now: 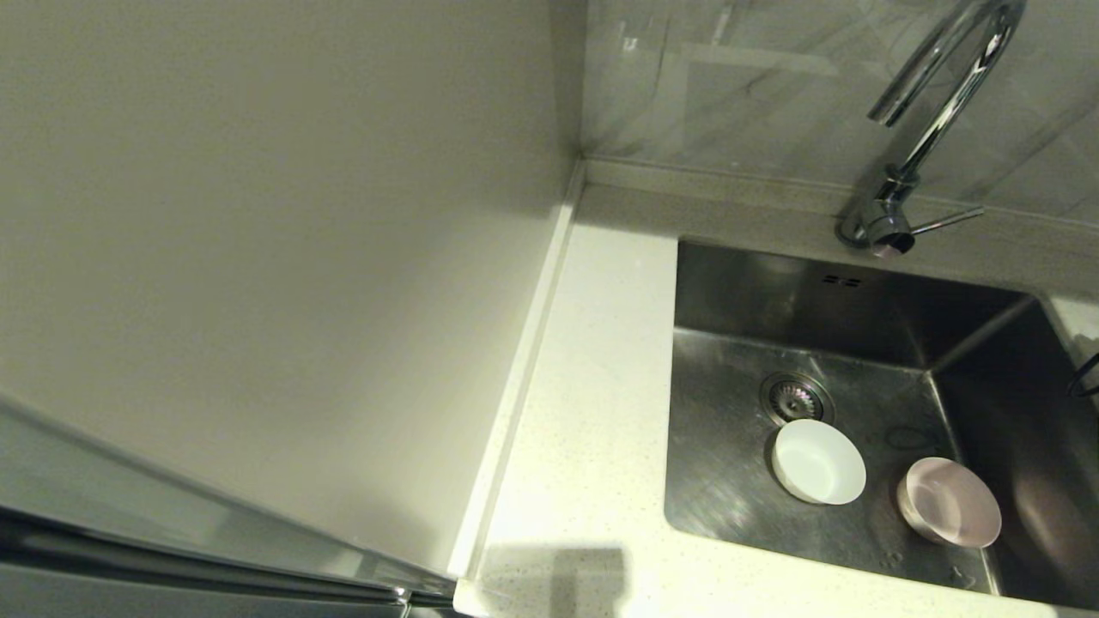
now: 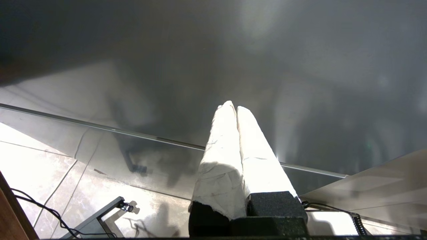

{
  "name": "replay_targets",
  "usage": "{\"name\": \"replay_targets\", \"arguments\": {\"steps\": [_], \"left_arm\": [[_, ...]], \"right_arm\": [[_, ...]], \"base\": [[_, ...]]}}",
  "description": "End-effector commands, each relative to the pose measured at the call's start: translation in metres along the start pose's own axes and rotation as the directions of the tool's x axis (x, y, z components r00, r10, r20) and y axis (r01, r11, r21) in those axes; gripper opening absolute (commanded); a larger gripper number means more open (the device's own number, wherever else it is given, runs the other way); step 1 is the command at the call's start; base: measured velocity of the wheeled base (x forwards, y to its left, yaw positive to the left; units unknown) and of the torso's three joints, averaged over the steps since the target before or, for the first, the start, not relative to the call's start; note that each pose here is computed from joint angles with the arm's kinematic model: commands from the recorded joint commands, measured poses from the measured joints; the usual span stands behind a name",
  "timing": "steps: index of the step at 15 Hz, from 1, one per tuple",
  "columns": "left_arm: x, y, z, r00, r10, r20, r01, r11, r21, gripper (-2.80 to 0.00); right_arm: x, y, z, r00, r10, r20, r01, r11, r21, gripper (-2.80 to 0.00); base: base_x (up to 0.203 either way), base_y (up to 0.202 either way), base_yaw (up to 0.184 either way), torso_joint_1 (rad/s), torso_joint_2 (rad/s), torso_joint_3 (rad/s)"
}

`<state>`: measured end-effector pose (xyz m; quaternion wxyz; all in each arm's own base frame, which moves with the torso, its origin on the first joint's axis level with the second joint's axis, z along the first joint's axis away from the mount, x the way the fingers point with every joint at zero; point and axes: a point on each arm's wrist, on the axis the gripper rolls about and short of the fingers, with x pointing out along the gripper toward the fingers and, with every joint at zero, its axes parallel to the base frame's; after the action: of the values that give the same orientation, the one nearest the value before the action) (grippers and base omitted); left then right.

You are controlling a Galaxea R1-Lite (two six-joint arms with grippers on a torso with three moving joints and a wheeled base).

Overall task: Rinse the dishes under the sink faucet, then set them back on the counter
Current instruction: Put a bowl back to the table from the sink

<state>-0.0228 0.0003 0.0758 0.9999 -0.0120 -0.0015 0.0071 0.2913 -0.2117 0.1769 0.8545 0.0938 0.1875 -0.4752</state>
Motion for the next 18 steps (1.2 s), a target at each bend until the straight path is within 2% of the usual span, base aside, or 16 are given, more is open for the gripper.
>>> {"name": "replay_targets", "arguments": {"steps": [1, 6, 8, 9, 11, 13, 15, 18], "left_arm": [[0.0, 0.0, 0.0, 1.0, 0.001, 0.003, -0.001, 1.0, -0.001, -2.8], [0.0, 0.0, 0.0, 1.0, 0.001, 0.003, -0.001, 1.0, -0.001, -2.8], [0.0, 0.0, 0.0, 1.0, 0.001, 0.005, -0.001, 1.0, 0.0, -2.8], [0.0, 0.0, 0.0, 1.0, 0.001, 0.003, -0.001, 1.0, 0.001, -2.8], [0.0, 0.0, 0.0, 1.0, 0.0, 0.003, 0.0, 1.0, 0.0, -2.8], [0.0, 0.0, 0.0, 1.0, 0.001, 0.004, -0.001, 1.0, -0.001, -2.8], [0.0, 0.0, 0.0, 1.0, 0.0, 0.003, 0.0, 1.0, -0.001, -2.8], [0.0, 0.0, 0.0, 1.0, 0.0, 0.003, 0.0, 1.0, -0.001, -2.8]], "right_arm": [[-0.007, -0.002, 0.006, 1.0, 0.004, 0.024, -0.005, 1.0, 0.012, 0.0], [-0.053, -0.014, 0.037, 0.989, 0.053, 0.14, -0.061, 0.997, 0.054, 0.0], [-0.08, -0.015, 0.045, 0.981, 0.124, 0.151, -0.132, 0.99, 0.044, 0.0], [-0.095, -0.01, 0.041, 0.975, 0.183, 0.123, -0.188, 0.982, 0.03, 0.0], [-0.127, 0.002, 0.024, 0.949, 0.313, 0.041, -0.313, 0.95, 0.0, 0.0], [-0.146, 0.011, -0.007, 0.918, 0.389, -0.073, -0.393, 0.918, -0.046, 0.0], [-0.161, 0.011, -0.039, 0.892, 0.422, -0.161, -0.439, 0.895, -0.082, 0.0], [-0.179, -0.007, -0.063, 0.887, 0.421, -0.189, -0.443, 0.892, -0.094, 0.0]], "base": [[0.0, 0.0, 0.0, 0.0, 0.0, 0.0], [0.0, 0.0, 0.0, 0.0, 0.0, 0.0], [0.0, 0.0, 0.0, 0.0, 0.0, 0.0], [0.0, 0.0, 0.0, 0.0, 0.0, 0.0], [0.0, 0.0, 0.0, 0.0, 0.0, 0.0], [0.0, 0.0, 0.0, 0.0, 0.0, 0.0], [0.0, 0.0, 0.0, 0.0, 0.0, 0.0], [0.0, 0.0, 0.0, 0.0, 0.0, 0.0]]}}
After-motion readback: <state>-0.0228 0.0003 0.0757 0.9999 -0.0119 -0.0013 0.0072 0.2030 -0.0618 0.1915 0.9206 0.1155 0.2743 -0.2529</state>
